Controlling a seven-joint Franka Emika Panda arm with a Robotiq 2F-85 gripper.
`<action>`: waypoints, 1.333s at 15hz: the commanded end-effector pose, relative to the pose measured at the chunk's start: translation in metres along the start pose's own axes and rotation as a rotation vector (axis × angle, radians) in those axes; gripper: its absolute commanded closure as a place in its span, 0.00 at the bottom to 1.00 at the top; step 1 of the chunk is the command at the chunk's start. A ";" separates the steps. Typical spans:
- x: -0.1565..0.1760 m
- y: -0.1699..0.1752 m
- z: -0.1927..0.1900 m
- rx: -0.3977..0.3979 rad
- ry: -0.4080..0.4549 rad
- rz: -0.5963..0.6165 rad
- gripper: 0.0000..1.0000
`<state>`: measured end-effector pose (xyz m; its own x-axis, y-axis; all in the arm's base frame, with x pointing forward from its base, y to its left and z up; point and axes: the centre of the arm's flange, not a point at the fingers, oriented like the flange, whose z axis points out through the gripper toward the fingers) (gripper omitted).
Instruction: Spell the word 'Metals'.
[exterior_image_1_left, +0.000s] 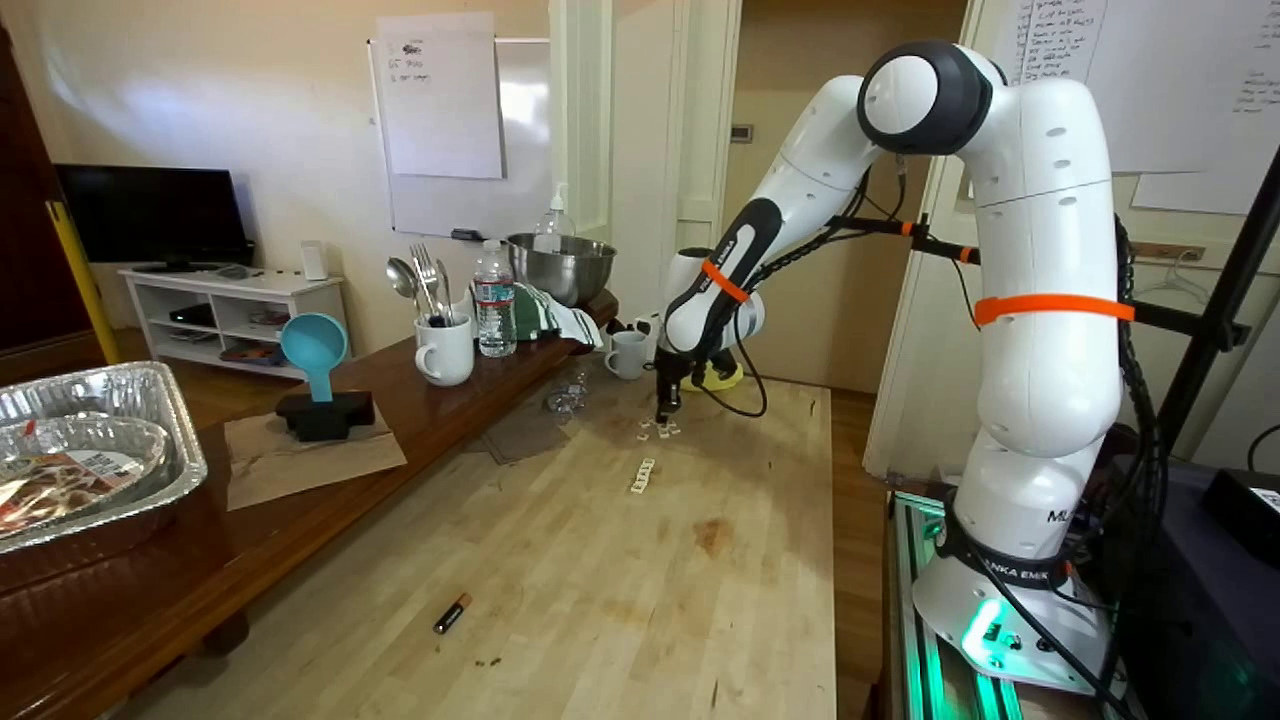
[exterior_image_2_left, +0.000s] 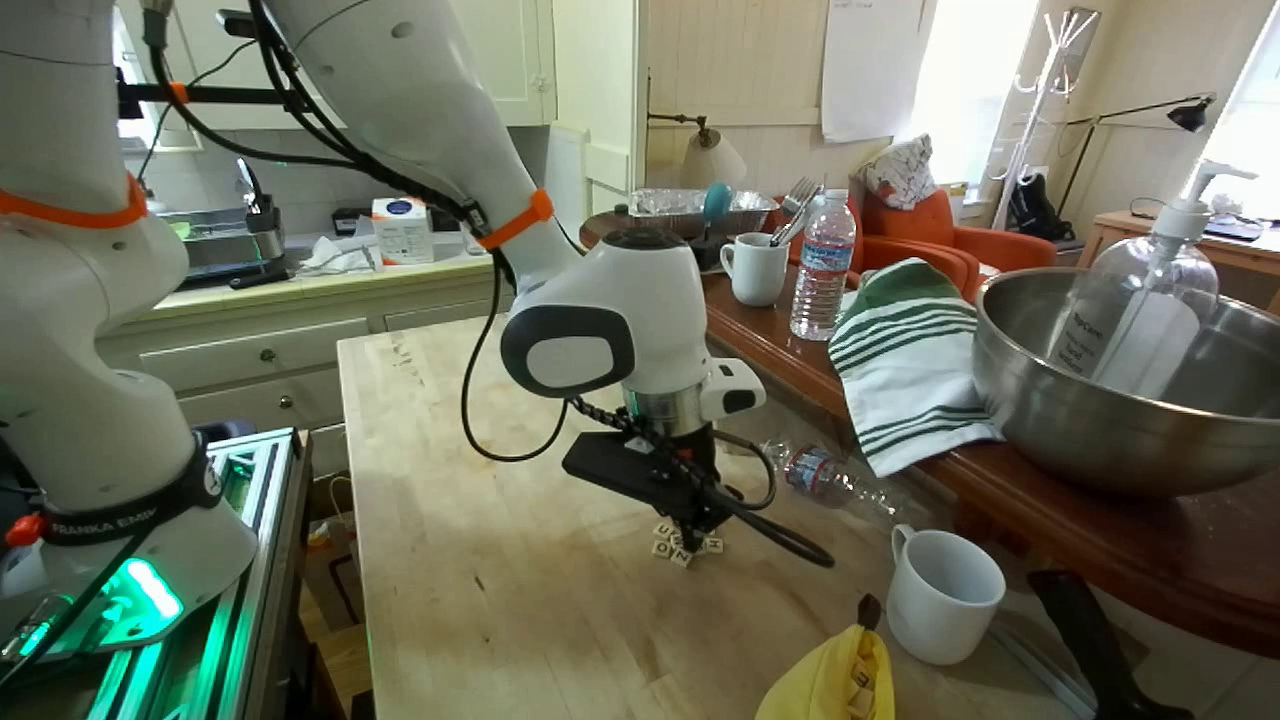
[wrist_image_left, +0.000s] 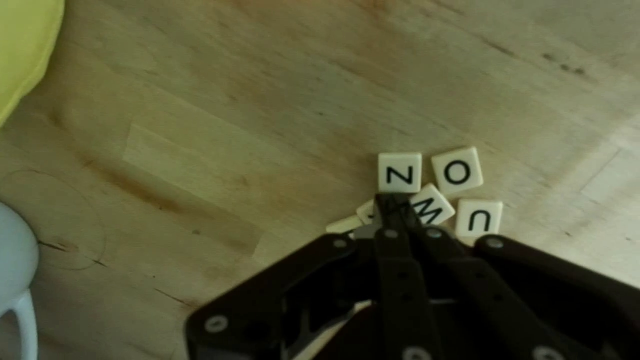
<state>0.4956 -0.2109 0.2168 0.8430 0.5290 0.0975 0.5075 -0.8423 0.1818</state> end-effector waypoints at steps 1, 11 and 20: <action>-0.007 -0.004 -0.008 0.036 0.000 -0.034 1.00; -0.006 -0.007 -0.007 0.041 -0.004 -0.091 1.00; 0.001 -0.010 0.005 0.054 -0.027 -0.058 1.00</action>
<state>0.4915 -0.2065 0.2176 0.8030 0.5903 0.0819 0.5747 -0.8034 0.1558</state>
